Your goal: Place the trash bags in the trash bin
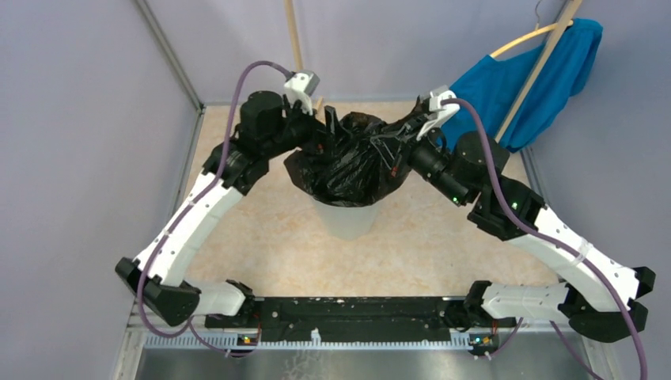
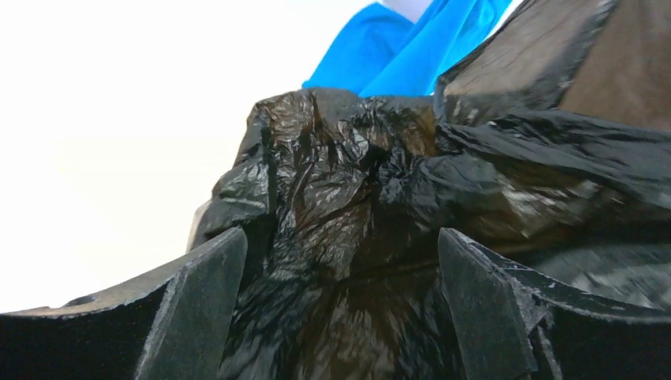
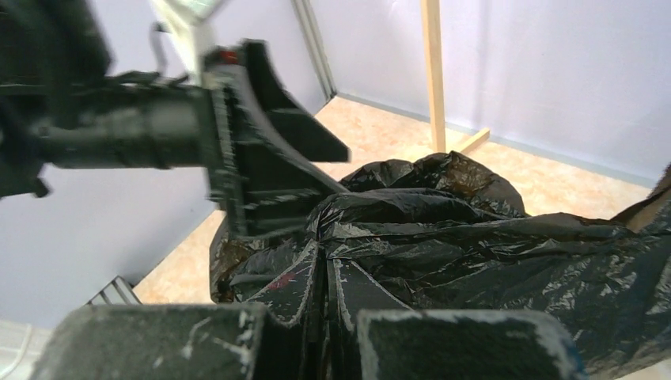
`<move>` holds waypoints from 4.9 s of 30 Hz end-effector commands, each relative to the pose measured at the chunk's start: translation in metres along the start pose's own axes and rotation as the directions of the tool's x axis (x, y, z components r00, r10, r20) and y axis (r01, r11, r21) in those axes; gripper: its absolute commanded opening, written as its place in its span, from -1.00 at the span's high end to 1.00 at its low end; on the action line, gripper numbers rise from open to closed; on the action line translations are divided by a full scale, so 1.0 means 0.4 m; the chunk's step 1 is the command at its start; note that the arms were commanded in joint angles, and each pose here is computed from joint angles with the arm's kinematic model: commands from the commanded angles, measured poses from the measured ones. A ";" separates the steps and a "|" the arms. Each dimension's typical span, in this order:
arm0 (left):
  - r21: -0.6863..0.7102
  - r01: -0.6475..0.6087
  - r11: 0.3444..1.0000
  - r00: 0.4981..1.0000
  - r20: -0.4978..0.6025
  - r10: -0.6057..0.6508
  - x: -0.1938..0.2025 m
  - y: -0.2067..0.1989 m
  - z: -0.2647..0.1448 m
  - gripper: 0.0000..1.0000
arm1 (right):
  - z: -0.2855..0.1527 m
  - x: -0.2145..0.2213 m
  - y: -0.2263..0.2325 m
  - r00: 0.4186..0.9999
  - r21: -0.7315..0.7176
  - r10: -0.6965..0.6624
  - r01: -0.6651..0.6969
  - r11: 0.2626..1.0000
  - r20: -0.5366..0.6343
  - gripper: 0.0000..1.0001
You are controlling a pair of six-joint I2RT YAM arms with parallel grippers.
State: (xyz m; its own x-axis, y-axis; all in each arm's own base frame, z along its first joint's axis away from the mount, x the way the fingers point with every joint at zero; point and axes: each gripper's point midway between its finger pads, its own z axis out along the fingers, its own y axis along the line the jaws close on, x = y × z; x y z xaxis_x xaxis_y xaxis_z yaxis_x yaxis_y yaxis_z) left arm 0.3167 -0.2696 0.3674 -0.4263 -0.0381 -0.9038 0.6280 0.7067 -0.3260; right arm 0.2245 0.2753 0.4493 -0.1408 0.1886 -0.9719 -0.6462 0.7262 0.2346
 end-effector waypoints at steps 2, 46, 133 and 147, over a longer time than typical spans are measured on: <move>-0.104 -0.069 0.992 0.985 0.148 0.084 -0.110 -0.010 -0.177 -0.97 | -0.038 -0.071 -0.005 0.996 0.010 0.023 -0.024 1.000 0.082 1.00; 0.117 -0.084 0.990 0.958 0.284 0.048 -0.022 -0.113 -0.333 -0.86 | 0.092 -0.052 0.072 0.995 -0.176 0.095 -0.098 0.980 -0.029 1.00; 0.064 0.150 0.987 0.923 0.348 -0.162 0.004 -0.021 -0.170 1.00 | 0.078 0.322 0.057 0.842 -0.178 -0.018 -0.093 0.980 -0.539 0.10; 0.110 0.163 0.981 0.931 0.313 -0.189 0.044 -0.034 -0.165 1.00 | 0.226 0.458 -0.076 0.874 0.077 0.008 0.033 0.997 -0.486 0.04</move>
State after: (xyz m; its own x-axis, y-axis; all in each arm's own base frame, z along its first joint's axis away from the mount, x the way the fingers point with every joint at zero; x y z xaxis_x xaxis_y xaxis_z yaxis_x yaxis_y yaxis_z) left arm 0.2648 -0.2322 0.3548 -0.3613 -0.3566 -0.8616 0.5679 0.6487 -0.5066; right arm 0.2700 0.3409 0.2260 -0.5701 -0.2566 -0.7804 -0.6097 0.7689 0.1926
